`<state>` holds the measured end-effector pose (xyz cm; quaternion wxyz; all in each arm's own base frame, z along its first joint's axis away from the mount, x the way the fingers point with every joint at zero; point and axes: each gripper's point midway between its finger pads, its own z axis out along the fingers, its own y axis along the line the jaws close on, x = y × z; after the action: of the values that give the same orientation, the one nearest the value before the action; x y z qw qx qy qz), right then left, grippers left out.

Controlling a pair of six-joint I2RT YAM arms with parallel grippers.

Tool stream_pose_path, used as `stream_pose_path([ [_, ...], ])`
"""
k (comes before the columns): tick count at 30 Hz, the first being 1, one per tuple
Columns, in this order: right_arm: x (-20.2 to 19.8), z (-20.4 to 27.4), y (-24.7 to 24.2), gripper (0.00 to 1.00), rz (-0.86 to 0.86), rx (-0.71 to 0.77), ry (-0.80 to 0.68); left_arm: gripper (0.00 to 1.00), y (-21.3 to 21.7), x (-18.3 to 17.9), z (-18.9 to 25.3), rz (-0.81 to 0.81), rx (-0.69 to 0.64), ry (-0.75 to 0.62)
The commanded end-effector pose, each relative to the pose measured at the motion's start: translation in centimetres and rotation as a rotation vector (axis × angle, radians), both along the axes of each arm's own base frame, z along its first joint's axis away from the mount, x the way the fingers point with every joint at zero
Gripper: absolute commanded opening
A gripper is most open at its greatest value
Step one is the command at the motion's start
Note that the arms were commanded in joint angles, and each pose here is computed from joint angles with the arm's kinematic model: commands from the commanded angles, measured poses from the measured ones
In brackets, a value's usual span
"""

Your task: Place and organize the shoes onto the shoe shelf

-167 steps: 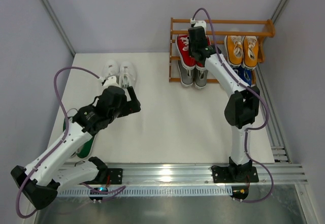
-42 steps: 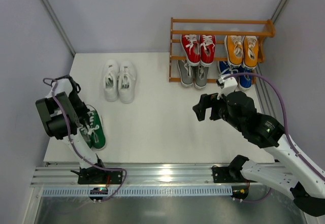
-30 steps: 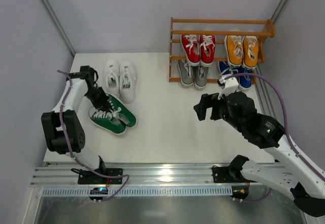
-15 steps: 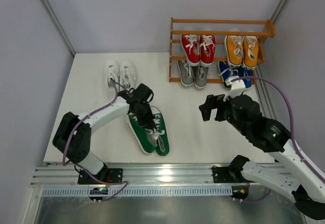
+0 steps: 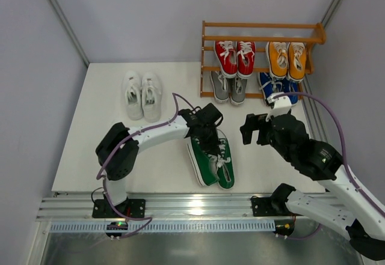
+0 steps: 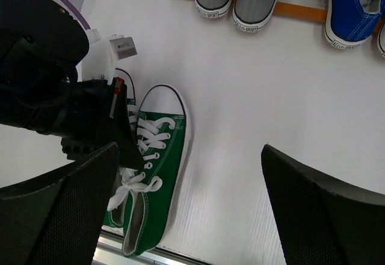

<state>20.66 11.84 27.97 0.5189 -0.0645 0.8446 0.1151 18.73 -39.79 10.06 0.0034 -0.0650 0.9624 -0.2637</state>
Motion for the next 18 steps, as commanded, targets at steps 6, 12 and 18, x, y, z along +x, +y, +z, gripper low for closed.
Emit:
stream_pose_path([
  [6,0.3,-1.5,-0.2,1.0,-0.011,-0.043,0.021,0.49,2.6,0.7,3.6,0.055,0.013,-0.12],
  [12,0.5,-2.7,1.0,1.0,0.024,-0.041,0.052,0.76,4.8,1.4,5.6,0.096,0.056,-0.215],
  [18,-0.1,-5.5,3.1,1.0,0.1,-0.015,0.14,0.9,9.4,3.1,7.6,0.149,0.208,-0.364],
])
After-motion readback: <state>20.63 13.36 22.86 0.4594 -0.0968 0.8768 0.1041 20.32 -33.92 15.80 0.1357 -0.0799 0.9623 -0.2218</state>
